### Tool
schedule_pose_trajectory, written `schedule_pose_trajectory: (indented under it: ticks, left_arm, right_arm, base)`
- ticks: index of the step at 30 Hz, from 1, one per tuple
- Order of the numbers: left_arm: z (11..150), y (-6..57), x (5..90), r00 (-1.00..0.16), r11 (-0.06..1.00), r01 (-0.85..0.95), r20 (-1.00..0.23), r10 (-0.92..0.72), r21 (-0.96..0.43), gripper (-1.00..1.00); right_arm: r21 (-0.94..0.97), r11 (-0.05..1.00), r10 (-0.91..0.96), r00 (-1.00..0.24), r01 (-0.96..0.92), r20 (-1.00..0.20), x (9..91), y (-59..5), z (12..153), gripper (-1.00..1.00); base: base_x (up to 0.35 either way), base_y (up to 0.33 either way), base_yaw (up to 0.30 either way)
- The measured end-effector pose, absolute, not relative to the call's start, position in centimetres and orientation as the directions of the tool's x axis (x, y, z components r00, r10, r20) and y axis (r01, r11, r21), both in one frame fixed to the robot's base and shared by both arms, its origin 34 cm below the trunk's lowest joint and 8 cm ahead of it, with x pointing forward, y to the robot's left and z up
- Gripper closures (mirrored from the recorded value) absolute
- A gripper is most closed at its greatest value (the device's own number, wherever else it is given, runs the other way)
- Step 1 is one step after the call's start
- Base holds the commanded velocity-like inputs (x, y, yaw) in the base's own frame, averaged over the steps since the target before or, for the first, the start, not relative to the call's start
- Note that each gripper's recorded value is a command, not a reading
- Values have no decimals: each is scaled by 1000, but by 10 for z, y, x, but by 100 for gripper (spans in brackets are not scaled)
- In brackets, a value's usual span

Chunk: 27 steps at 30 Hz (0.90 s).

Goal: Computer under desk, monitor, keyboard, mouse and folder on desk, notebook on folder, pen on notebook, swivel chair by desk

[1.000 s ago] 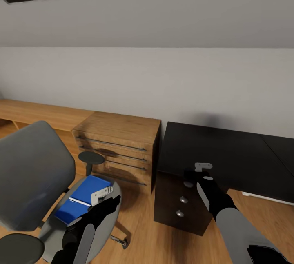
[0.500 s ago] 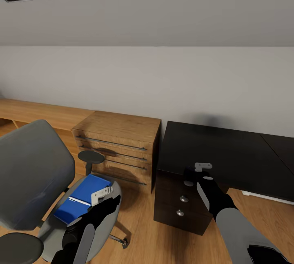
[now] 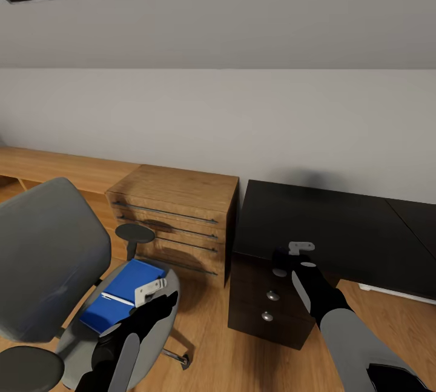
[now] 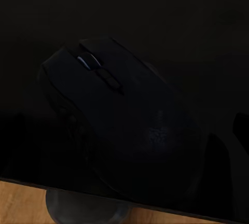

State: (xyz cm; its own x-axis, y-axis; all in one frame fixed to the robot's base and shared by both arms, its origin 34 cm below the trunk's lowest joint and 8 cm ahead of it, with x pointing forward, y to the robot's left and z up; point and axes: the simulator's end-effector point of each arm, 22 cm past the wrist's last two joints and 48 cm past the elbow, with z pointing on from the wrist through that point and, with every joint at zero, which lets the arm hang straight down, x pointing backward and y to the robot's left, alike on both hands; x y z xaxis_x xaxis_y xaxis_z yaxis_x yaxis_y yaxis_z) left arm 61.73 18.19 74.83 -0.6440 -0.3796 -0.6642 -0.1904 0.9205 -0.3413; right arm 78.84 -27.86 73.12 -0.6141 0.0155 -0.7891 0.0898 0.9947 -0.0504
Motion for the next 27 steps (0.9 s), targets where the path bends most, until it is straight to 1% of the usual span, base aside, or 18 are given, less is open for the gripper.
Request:
schedule_pose_trajectory:
  ticks: [11,18,26,27]
  left_arm:
    - [747,182,617,-646,921,-191,-662,-379,-340,-100]
    - [746,182,616,-648,921,-191,-661,-379,-340,-100]
    - [745,182,616,-650,921,-192,-659,-378,-339,-100]
    - [745,182,616,-650,921,-192,-659,-378,-339,-100]
  right_arm:
    - [-51,995,15,-614,89,-789,788,-278,731,-100]
    - [-50,995,15,-614,89,-789,788,-278,731,-100]
    - [-51,995,15,-614,89,-789,788,-278,731,-100]
    - [-51,995,14,-614,89,-789,788,-278,731,100]
  base:
    - [2,0,0]
    - [65,0,0]
    - [13,0,0]
    - [1,0,0]
